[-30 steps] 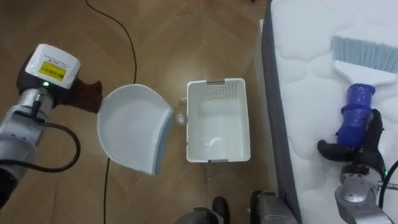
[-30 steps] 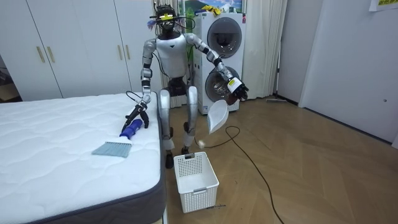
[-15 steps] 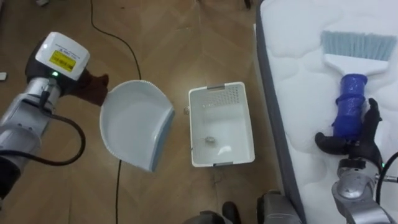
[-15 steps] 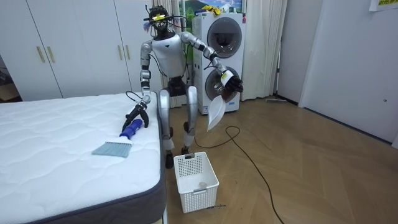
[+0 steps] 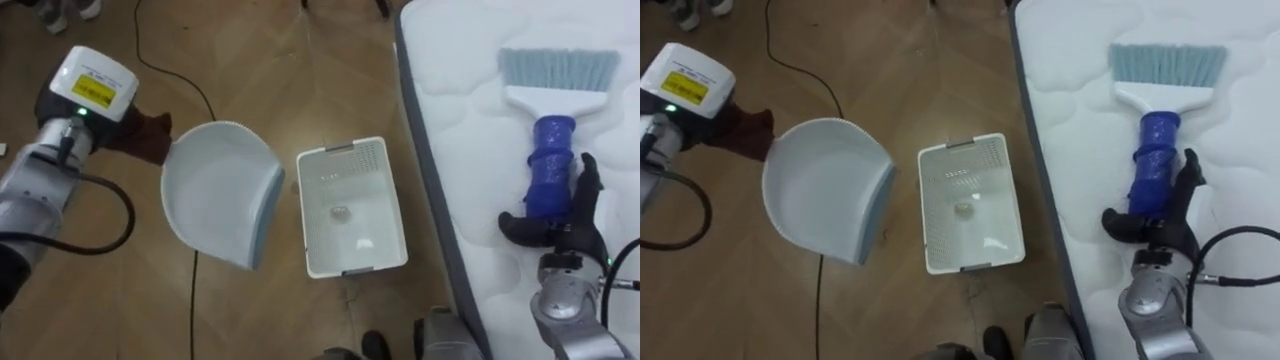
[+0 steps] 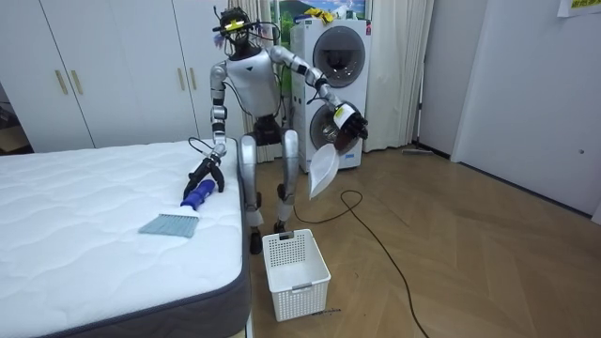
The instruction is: Clean bed
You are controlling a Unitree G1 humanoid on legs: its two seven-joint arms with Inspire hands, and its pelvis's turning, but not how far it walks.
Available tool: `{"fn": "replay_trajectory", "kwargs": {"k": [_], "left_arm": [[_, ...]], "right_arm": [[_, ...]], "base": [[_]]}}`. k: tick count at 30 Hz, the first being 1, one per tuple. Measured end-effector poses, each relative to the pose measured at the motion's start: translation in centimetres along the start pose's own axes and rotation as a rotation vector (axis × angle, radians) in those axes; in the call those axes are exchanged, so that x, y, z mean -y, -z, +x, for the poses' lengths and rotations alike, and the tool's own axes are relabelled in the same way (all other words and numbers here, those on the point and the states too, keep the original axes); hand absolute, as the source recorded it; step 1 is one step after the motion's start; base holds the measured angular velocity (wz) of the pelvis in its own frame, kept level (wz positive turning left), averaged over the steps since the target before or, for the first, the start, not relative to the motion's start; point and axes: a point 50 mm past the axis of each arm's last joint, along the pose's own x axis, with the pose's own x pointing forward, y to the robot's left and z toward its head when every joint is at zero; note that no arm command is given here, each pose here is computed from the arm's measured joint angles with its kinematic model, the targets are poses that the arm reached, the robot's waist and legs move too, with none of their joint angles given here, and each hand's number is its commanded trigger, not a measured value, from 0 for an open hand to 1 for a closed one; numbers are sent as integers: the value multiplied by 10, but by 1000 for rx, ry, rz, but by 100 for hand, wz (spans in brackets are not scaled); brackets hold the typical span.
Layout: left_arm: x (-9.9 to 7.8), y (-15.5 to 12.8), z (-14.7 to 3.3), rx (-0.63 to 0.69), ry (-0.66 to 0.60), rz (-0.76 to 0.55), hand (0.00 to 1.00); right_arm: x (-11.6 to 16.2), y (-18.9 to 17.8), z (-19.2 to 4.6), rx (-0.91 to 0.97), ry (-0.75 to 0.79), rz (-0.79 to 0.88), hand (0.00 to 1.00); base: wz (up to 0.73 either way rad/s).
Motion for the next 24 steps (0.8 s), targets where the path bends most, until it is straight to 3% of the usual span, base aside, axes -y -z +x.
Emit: {"fn": "replay_trajectory", "kwargs": {"k": [7, 11, 15, 20, 24], "left_arm": [[17, -20, -11, 39, 53, -213, 100], [15, -37, -12, 77, 42, -326, 100], [28, -47, -31, 76, 40, -478, 100], [13, -57, -39, 128, -34, -560, 100], [-17, -63, -39, 179, -137, -724, 100]], "right_arm": [[0, 7, -3, -20, -15, 24, 0], [-2, 14, -8, -50, -51, 36, 0], [-4, 26, -17, -101, -103, 49, 0], [3, 56, -35, -196, -133, 12, 0], [5, 58, -36, -204, -133, 12, 0]], "base": [[-11], [-40], [-53], [-24], [-39]]}}
